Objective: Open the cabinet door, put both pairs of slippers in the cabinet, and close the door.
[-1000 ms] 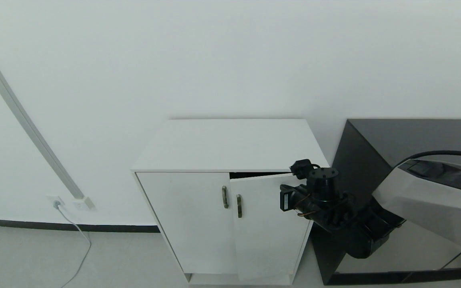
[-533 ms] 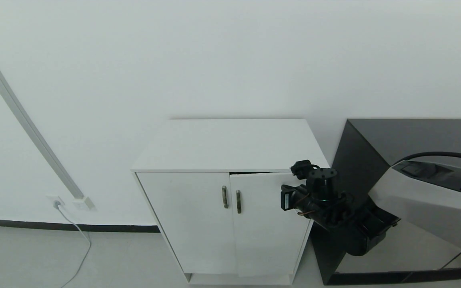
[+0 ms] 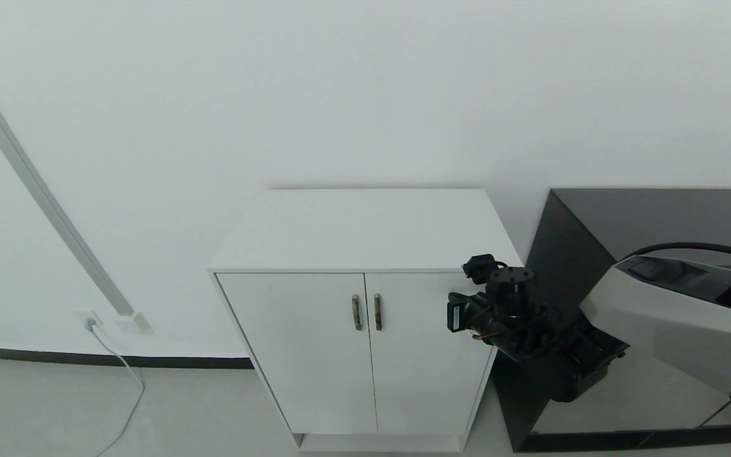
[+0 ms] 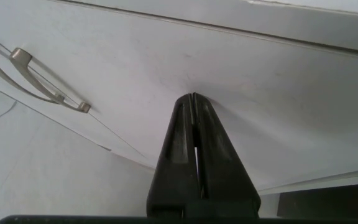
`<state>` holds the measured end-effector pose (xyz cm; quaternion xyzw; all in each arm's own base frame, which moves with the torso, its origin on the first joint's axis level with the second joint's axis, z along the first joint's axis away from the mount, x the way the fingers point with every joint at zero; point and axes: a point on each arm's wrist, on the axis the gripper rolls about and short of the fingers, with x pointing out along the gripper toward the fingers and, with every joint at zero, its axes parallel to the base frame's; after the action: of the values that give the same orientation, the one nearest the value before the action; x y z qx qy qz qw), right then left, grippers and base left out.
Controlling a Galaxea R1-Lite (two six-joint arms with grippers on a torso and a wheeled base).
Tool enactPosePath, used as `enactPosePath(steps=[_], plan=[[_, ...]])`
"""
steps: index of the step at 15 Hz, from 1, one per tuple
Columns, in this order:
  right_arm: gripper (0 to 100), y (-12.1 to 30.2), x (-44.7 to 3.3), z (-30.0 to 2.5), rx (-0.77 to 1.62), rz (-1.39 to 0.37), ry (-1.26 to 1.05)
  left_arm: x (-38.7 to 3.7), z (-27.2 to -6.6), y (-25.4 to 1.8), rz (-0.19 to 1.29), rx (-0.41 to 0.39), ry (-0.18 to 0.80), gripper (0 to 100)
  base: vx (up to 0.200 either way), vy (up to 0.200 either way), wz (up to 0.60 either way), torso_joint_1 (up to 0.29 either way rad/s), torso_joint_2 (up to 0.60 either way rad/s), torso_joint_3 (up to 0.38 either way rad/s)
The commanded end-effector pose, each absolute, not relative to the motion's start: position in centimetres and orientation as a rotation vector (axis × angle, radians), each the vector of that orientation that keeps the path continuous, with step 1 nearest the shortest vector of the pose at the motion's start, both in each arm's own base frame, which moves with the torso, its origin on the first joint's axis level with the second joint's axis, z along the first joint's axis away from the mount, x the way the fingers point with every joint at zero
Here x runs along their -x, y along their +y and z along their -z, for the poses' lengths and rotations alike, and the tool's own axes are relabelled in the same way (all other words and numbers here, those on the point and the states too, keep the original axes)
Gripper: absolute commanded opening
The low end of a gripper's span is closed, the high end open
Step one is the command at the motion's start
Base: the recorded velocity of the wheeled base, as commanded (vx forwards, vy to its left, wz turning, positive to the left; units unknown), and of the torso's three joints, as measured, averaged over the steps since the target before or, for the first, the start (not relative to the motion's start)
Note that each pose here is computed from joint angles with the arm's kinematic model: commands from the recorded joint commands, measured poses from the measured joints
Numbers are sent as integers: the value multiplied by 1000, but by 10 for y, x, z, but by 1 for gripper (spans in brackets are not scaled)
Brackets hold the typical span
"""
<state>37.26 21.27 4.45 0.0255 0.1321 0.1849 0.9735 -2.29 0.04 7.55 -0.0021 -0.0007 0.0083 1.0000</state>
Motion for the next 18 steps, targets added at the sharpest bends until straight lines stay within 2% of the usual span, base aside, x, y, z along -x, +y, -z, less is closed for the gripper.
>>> enactPosePath(steps=[1, 9, 14, 18], plan=[[0, 213, -373, -43, -52, -373, 267, 23, -75, 0, -17, 5, 0, 0, 0, 0, 0, 0, 0, 0], [0, 211, -368, -44, -48, -374, 277, 23, -75, 0, -17, 5, 0, 0, 0, 0, 0, 0, 0, 0], [0, 197, -324, -99, -67, -405, 216, 23, -75, 0, -17, 5, 0, 0, 0, 0, 0, 0, 0, 0], [0, 167, -283, -136, -79, -389, 172, 23, -75, 0, -18, 6, 0, 0, 0, 0, 0, 0, 0, 0]])
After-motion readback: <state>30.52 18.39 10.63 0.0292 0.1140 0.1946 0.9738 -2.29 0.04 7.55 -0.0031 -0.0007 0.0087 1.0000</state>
